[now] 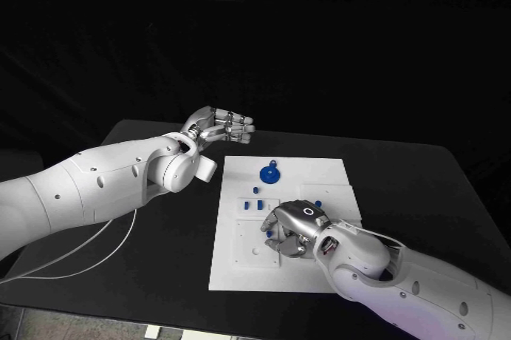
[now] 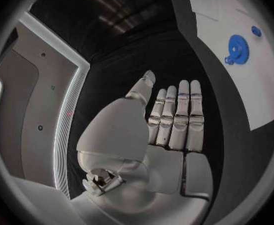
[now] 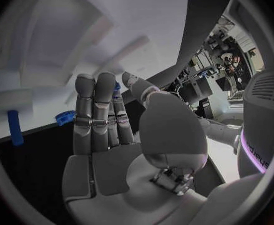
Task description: Assemble the parts on the task board
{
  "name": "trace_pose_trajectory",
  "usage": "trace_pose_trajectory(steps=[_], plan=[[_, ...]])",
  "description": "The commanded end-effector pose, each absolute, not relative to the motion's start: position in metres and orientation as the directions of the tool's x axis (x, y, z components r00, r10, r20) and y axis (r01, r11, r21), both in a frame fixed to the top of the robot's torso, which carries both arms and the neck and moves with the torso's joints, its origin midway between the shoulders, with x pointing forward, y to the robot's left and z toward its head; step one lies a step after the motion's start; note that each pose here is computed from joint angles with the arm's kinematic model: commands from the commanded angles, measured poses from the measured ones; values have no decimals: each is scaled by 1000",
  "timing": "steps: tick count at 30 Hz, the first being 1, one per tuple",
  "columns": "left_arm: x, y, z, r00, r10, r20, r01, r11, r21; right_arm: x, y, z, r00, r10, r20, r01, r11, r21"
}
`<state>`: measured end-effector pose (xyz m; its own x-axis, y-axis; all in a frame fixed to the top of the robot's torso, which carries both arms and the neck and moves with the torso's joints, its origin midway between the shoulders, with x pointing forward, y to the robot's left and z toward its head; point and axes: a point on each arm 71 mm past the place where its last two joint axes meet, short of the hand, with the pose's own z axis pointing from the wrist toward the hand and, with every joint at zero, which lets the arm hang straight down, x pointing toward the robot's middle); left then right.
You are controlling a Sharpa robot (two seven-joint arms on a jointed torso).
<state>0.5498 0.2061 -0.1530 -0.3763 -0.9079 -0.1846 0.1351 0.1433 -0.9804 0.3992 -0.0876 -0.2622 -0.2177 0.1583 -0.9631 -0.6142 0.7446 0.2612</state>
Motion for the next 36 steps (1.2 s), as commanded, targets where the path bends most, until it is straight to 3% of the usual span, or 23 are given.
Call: trace_pose_trajectory(steps=[1,14,24,36], plan=[[549,204,-152,-392,-904,-172,144,124,-982,397,-89,-259,-211,195,-958,-613,737,285],[549,204,-152,-393,-904,-172,141,125,-982,407,-107,-227,-169,265,-949,-590,745,313],[549,207,-152,-390,-904,-172,141,126,-982,436,-148,-196,-165,282,-945,-517,791,326],[549,207,-152,-393,-903,-172,141,125,-982,459,-187,-197,-187,208,-960,-431,861,270]])
